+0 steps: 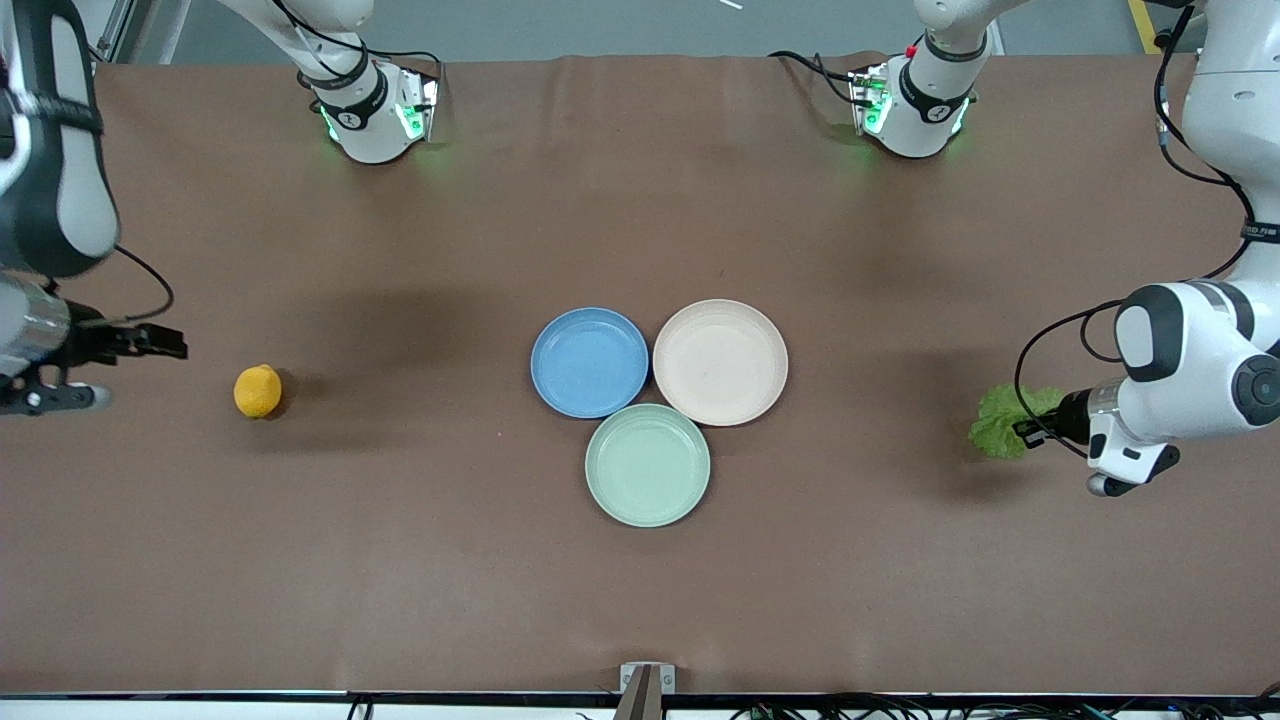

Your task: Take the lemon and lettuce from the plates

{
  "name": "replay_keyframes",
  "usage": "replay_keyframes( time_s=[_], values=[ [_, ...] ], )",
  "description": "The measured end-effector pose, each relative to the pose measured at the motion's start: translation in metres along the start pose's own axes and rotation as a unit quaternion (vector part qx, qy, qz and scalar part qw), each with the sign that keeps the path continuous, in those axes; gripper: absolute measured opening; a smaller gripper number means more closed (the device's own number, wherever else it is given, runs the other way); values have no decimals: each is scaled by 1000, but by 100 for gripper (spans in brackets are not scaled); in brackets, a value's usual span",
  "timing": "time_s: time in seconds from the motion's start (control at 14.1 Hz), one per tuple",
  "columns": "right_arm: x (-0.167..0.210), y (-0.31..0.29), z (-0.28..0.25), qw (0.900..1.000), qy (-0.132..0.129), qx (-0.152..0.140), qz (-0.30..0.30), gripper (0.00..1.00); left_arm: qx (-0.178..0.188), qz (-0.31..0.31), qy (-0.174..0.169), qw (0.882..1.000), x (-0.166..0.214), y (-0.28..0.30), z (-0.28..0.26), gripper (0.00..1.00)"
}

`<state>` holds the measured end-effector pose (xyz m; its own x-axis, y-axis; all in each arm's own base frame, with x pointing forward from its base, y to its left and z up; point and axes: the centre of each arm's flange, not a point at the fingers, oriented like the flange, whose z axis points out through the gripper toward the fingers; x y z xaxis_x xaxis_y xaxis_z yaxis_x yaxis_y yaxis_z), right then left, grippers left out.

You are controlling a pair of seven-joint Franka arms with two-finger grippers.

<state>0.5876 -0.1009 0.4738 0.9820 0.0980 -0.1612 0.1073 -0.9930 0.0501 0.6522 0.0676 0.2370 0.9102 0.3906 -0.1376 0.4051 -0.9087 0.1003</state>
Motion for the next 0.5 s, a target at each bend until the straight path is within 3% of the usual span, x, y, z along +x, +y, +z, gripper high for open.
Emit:
replay_keyframes(
  time_s=[0.36, 0.5],
  values=[
    [-35, -44, -96, 1000, 10, -12, -13, 98, -74, -20, -16, 997, -3, 23, 16, 4],
    [-38, -55, -116, 1000, 16, -5, -17, 99, -82, -23, -19, 996, -3, 26, 20, 18]
  ],
)
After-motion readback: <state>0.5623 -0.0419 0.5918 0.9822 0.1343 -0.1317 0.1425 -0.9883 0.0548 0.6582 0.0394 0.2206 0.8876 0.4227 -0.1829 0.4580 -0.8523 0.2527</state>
